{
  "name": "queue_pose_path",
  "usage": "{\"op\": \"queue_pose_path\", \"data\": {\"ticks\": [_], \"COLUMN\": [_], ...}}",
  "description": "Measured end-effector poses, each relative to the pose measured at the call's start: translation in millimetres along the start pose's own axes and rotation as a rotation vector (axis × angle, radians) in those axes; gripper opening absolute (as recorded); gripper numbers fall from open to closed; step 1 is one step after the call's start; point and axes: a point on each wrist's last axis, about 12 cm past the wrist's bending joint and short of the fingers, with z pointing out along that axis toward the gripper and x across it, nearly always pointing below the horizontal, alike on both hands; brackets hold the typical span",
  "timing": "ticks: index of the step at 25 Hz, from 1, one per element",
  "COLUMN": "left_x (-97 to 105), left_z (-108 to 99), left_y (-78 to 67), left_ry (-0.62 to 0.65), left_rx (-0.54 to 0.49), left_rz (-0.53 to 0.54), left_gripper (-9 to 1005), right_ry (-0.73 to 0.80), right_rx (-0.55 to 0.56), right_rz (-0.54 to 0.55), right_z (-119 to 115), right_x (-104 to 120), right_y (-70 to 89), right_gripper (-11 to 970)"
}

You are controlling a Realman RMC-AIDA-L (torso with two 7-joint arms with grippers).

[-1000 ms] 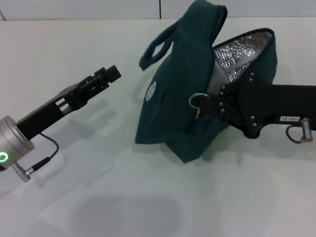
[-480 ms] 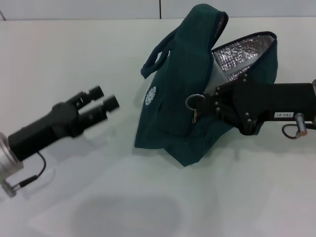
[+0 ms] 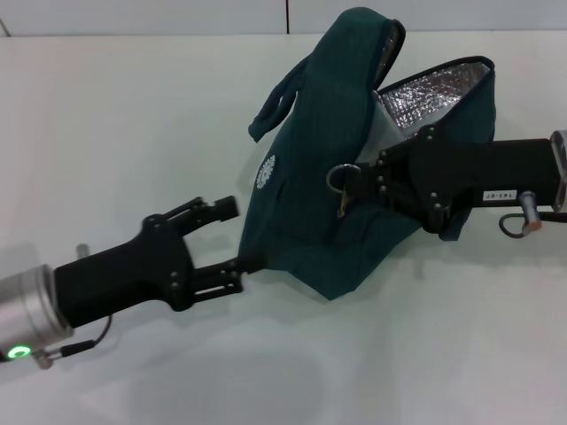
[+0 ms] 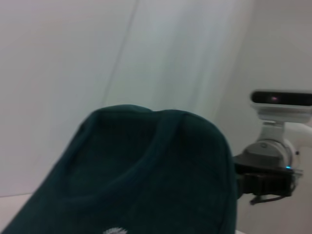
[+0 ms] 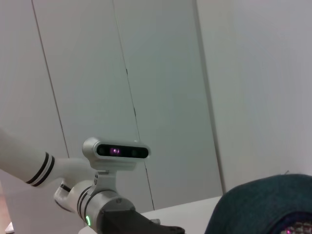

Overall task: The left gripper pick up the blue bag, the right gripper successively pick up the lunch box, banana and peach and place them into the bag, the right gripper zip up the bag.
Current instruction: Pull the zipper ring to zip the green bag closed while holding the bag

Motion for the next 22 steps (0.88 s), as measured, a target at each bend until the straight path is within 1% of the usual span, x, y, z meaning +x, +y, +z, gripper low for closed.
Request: {"op": "queue_pose_path", "data": {"ticks": [5, 9, 16, 21, 22], "left_x": [-2, 0, 5, 8, 9], "left_z": [19, 28, 32, 32, 32], "left_y": [1.6, 6.0, 12.7, 10.7, 10.2], "left_ry": [-0.004, 0.015, 0.052, 0.073, 0.075], "left_rx": [0.049, 0.037, -0.014, -0.002, -0.001], "left_rz": [-0.002, -0.006, -0.019, -0.008, -0.004], "left_gripper": [870, 865, 857, 851, 816], "right_ry": [0.001, 0.001, 0.0, 0.0, -0.001], "right_rx": [-0.002, -0.006, -0.008, -0.01, -0.01], "right_rz": [-0.001, 0.0, 0.001, 0.0, 0.0], "right_z": [1, 3, 5, 5, 5], "right_x": [-1, -2, -2, -2, -2], "right_y": [-0.5, -1.5, -1.5, -1.6, -1.6], "right_gripper": [15, 16, 17, 18, 18]}}
